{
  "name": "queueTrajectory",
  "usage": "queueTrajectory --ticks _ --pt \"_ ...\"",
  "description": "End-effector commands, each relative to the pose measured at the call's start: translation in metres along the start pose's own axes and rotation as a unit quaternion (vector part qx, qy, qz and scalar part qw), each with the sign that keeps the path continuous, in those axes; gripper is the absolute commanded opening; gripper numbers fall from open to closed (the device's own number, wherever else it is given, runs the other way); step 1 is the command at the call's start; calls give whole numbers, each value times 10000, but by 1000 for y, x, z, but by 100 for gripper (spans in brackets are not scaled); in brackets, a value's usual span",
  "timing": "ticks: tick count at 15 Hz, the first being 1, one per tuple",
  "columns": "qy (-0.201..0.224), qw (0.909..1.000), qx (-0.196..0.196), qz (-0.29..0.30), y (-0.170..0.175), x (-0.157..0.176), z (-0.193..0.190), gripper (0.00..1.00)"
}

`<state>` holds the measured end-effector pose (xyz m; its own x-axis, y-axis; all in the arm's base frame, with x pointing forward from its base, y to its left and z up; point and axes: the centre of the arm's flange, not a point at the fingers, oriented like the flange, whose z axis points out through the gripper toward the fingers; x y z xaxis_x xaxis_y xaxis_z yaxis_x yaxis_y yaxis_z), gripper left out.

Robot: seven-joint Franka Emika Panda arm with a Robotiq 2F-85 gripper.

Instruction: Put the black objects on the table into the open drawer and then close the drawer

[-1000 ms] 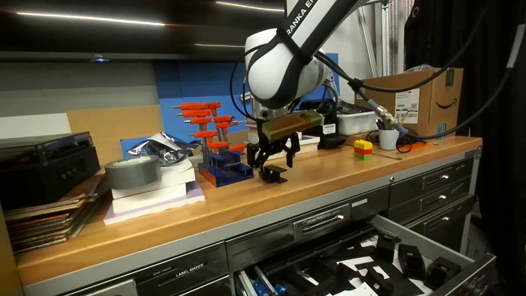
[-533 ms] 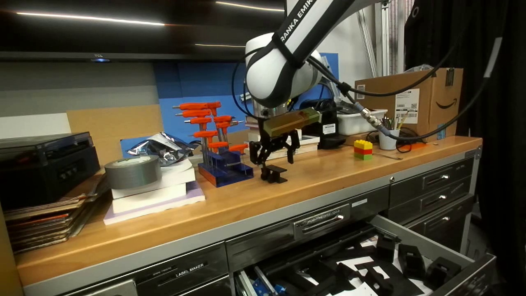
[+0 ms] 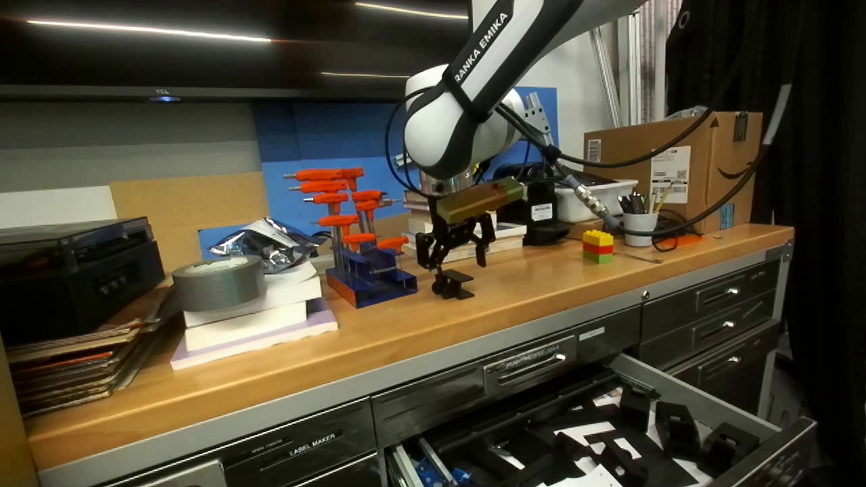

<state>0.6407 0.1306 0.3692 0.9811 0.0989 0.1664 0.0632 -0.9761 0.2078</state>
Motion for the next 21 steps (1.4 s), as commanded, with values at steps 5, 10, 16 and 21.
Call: queueTrajectory --ticks 5,10,16,21 --pt "-431 9990 -75 -28 7 10 -2 100" --pt "-491 9988 -43 -51 9 6 -3 100" --pt "-549 9981 144 -254 13 3 -4 100" --pt "-703 9959 275 -496 19 1 1 74"
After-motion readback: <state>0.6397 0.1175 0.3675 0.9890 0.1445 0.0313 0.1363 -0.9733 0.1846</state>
